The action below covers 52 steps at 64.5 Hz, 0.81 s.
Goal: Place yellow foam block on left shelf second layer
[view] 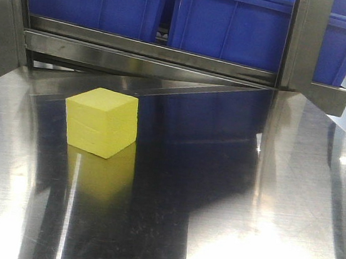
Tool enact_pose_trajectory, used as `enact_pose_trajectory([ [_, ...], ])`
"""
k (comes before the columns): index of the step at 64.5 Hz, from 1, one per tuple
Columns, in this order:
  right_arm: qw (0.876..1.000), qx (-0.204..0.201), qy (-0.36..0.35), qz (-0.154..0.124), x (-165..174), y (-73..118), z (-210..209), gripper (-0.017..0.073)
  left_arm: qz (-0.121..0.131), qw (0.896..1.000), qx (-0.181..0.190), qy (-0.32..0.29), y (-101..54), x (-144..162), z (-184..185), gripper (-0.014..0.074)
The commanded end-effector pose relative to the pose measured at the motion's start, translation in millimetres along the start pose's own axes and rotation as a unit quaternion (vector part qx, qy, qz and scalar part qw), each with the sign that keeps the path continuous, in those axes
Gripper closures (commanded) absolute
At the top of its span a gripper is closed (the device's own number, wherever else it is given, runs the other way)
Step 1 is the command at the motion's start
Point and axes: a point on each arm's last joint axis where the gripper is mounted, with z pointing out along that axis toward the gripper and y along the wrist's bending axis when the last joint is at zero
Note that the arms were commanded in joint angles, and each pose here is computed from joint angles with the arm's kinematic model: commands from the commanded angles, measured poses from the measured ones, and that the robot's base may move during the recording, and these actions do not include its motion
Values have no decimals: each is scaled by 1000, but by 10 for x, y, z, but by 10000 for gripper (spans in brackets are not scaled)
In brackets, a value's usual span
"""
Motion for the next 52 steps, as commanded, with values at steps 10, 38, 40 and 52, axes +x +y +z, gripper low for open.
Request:
enact_pose_trajectory([
  [10, 994, -4, -108, 4, -396, 7, -100, 503, -6, 999, 7, -34, -8, 11, 0, 457],
  [38, 993, -16, -115, 3, -1523, 28, -19, 503, -6, 999, 7, -34, -8, 11, 0, 457],
  [40, 994, -22, -107, -1, -1594, 40, 23, 503, -6, 999, 7, -34, -8, 11, 0, 457],
  [52, 994, -103, -39, -23, -1956, 266, 411, 503, -6, 999, 7, -34, -8, 11, 0, 457],
])
